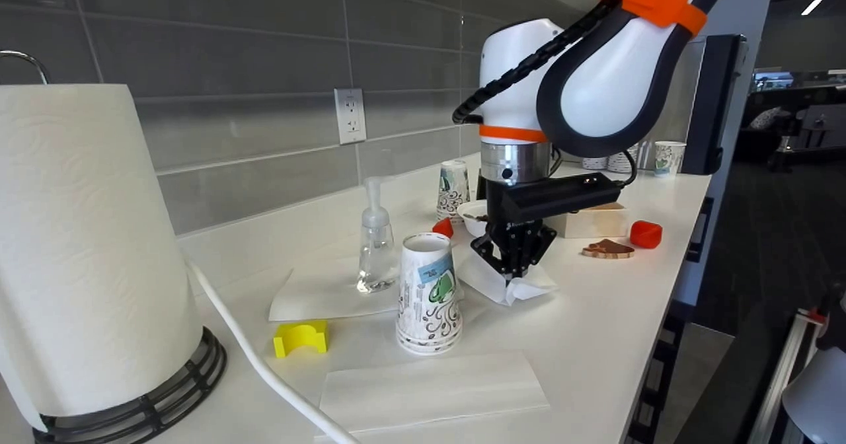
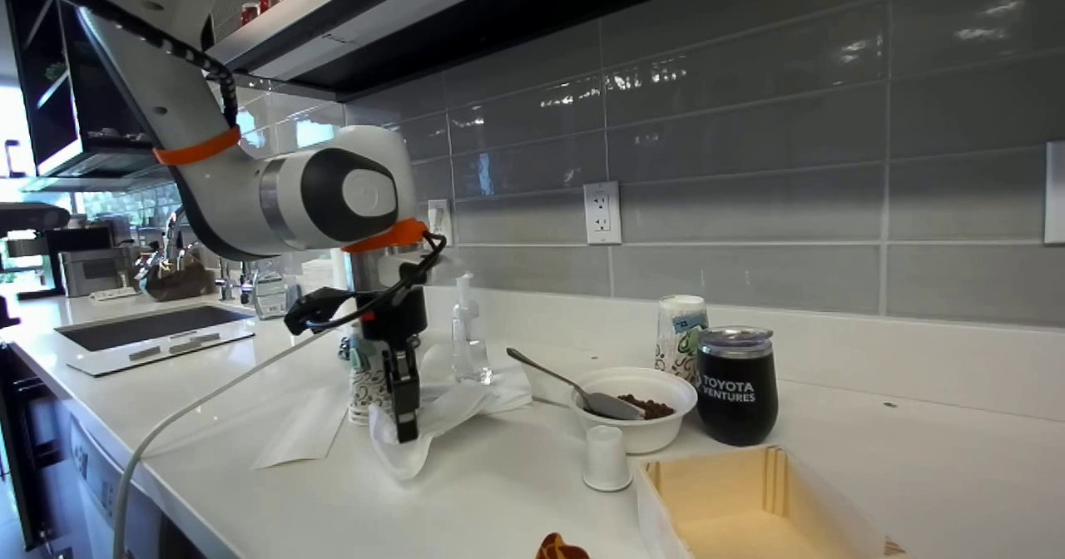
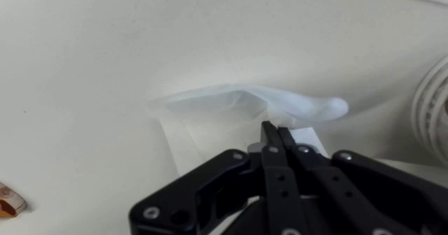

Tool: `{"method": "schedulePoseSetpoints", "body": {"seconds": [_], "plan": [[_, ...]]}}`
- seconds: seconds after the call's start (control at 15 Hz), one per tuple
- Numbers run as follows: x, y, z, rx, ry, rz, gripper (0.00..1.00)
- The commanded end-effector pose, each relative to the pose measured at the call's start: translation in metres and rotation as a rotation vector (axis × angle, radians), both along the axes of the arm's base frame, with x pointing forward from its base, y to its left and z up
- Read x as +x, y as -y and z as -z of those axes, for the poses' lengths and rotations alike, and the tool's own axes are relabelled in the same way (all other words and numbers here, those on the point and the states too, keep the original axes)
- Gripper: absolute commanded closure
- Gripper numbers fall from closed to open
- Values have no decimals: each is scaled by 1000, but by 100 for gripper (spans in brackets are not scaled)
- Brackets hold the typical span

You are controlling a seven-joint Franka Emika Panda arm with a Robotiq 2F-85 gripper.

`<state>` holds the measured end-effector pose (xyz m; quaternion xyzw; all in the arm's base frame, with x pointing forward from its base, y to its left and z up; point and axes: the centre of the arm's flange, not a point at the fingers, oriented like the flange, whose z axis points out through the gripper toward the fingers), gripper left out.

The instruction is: Use one napkin to wipe the countertop.

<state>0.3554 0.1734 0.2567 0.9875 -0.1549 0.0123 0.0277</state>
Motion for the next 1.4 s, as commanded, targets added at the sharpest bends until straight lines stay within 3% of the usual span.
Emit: {"method": "schedulePoseSetpoints", "body": {"seconds": [0.0,0.33,0.53,0.73,1.33], "plan": [[-9,-13,-2,42,-40,-88,100],[-42,-11,-30,-14,-116,-6,100],[-67,-12,-42,-78,-211,-46,100],[-90,-28,-50,-98,-260,-205,100],[-139,-127,-50,-76,-236,-740,100]]}}
